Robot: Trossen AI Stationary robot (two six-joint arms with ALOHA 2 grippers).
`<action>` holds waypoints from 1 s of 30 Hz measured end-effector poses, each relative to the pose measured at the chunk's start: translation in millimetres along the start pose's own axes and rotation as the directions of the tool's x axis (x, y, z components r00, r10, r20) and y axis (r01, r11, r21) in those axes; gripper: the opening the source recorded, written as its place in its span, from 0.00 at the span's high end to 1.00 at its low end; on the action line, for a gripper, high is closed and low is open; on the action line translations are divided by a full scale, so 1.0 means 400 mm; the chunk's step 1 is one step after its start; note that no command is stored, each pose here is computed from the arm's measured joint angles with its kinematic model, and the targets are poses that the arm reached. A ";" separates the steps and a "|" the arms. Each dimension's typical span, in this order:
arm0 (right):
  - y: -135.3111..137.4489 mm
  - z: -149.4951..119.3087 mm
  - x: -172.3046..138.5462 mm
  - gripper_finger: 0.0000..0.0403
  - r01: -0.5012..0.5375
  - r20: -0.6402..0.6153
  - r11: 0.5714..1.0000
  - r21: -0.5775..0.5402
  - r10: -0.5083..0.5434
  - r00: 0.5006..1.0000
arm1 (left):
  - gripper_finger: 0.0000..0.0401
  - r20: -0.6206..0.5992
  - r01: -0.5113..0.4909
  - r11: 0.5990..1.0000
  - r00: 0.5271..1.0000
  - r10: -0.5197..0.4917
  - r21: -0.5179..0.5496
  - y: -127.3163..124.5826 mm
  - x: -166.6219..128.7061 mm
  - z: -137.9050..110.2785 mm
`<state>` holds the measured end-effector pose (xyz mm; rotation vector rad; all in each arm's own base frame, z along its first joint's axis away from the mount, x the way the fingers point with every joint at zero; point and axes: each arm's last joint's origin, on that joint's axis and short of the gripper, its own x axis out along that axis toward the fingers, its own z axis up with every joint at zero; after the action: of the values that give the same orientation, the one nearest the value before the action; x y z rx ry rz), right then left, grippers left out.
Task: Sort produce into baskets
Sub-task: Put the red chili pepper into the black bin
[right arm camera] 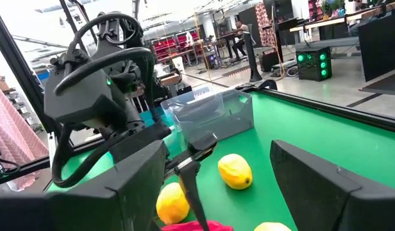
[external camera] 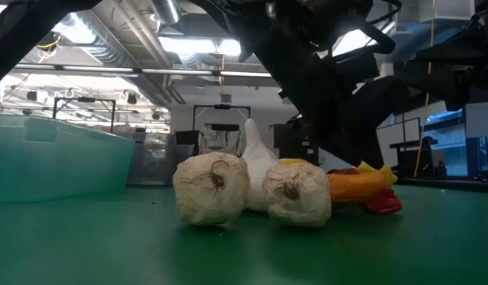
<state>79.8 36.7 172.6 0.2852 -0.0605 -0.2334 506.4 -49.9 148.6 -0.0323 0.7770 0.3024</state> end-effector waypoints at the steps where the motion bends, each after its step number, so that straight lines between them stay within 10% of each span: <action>1: 0.000 0.000 0.000 0.30 0.000 0.000 1.000 0.000 0.000 1.000 | 0.48 -0.002 -0.002 1.000 1.000 0.002 -0.017 0.001 0.000 0.000; 9: 0.000 -0.001 0.000 0.30 0.001 -0.002 1.000 -0.004 -0.001 1.000 | 0.38 -0.040 -0.051 0.981 0.998 0.044 -0.190 0.049 -0.046 0.055; 30: 0.000 -0.002 0.001 0.30 0.004 -0.005 1.000 -0.009 -0.004 1.000 | 0.37 -0.092 -0.070 0.964 0.995 0.048 -0.255 0.068 0.039 0.008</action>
<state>80.2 37.0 171.9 0.2772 -0.0536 -0.2365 511.5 -19.5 142.2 -0.2697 0.8199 0.4602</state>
